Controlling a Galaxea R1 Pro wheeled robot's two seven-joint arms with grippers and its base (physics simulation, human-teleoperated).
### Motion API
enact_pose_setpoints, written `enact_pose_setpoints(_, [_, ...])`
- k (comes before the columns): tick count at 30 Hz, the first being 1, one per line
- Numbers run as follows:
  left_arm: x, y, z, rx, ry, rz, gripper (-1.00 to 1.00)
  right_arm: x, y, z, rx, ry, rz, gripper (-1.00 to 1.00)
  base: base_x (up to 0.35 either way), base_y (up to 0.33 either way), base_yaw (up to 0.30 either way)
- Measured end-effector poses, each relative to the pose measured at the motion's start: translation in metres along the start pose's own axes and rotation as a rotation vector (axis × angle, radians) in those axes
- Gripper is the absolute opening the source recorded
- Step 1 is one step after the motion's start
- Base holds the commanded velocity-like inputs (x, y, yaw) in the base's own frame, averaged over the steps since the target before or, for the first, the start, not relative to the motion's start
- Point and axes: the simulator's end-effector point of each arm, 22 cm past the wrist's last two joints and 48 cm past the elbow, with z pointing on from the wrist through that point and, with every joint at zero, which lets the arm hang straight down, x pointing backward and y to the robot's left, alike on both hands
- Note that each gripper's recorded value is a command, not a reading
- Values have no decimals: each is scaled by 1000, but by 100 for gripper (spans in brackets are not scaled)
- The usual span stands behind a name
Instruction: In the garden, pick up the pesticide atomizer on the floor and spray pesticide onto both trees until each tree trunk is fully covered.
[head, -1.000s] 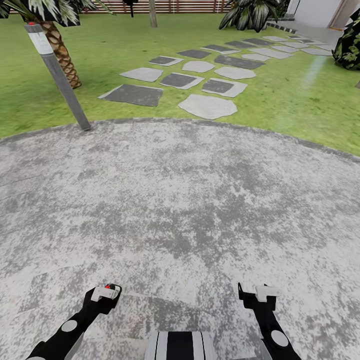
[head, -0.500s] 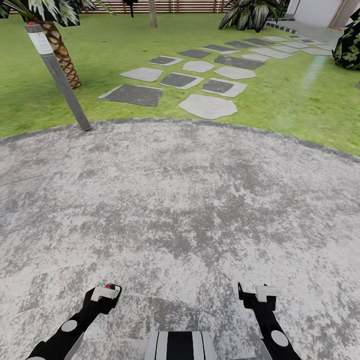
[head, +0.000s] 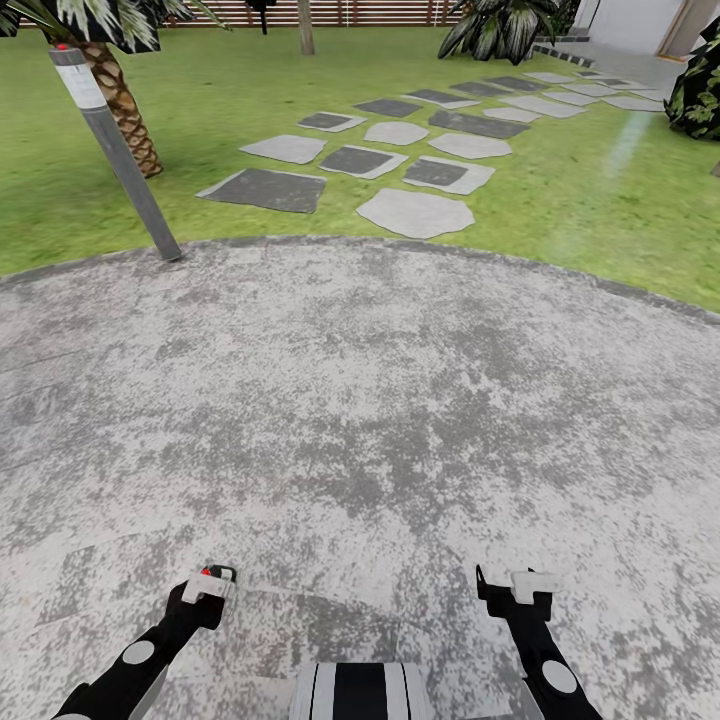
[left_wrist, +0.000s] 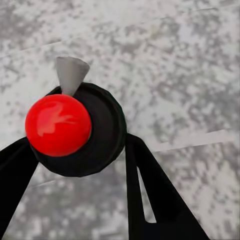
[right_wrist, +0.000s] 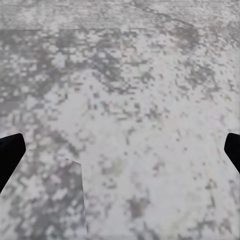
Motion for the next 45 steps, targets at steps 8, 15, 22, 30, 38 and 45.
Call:
enact_pose_setpoints(8, [0, 0, 0, 1, 0, 1, -100, 0, 0, 0, 0, 0, 0, 100, 0, 0, 0])
enact_pose_setpoints(15, [-2, 0, 0, 1, -4, 0, -100, 0, 0, 0, 0, 0, 0, 100, 0, 0, 0])
enact_pose_setpoints(22, [-2, 0, 0, 1, -4, 2, -100, 9, 0, -1, 0, 19, -2, 100, 0, 0, 0])
enact_pose_setpoints(30, [-2, 0, 0, 1, -3, 2, -100, 15, -1, -2, 1, 32, -3, 100, 0, 0, 0])
enact_pose_setpoints(38, [-13, 2, -3, -3, -23, 3, -100, 4, -1, -4, 1, 12, -1, 100, 0, 0, 0])
enact_pose_setpoints(45, [-28, 5, -7, -9, -51, 6, -100, -11, -2, -6, 2, -16, 3, 100, 0, 0, 0])
